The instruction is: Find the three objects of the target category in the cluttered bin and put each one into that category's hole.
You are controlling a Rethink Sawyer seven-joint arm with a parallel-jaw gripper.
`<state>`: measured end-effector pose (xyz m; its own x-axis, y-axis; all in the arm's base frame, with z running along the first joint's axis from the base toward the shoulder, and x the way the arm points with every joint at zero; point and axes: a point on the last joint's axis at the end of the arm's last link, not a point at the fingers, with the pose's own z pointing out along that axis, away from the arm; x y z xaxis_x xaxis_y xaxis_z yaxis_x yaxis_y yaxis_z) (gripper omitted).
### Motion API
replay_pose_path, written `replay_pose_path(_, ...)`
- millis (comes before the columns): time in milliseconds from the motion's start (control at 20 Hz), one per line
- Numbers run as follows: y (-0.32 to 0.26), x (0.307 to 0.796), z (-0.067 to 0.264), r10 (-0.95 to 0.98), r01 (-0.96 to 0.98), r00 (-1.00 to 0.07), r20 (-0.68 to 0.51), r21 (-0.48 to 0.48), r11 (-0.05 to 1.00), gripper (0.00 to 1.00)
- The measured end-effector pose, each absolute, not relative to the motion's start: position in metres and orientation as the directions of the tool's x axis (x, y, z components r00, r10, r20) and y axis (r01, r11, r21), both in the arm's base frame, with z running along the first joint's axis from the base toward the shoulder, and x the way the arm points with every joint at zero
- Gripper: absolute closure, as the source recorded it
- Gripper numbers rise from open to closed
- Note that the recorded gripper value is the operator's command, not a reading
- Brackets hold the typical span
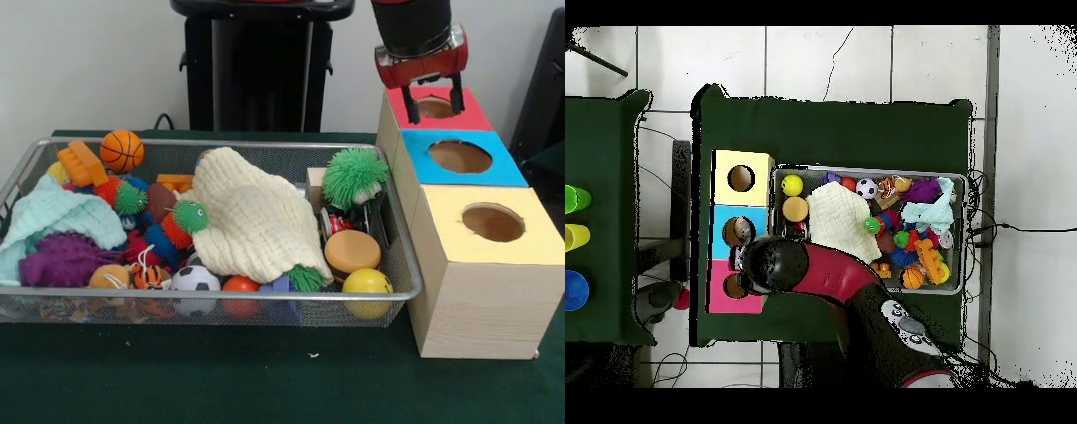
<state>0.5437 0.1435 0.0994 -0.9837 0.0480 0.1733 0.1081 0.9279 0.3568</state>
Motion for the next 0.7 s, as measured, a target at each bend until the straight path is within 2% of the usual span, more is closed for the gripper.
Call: replay_pose_path(700, 0.081, 0.562, 0.098, -0.008, 0.014, -0.996, 0.092, 0.235, 0.972, 0.00)
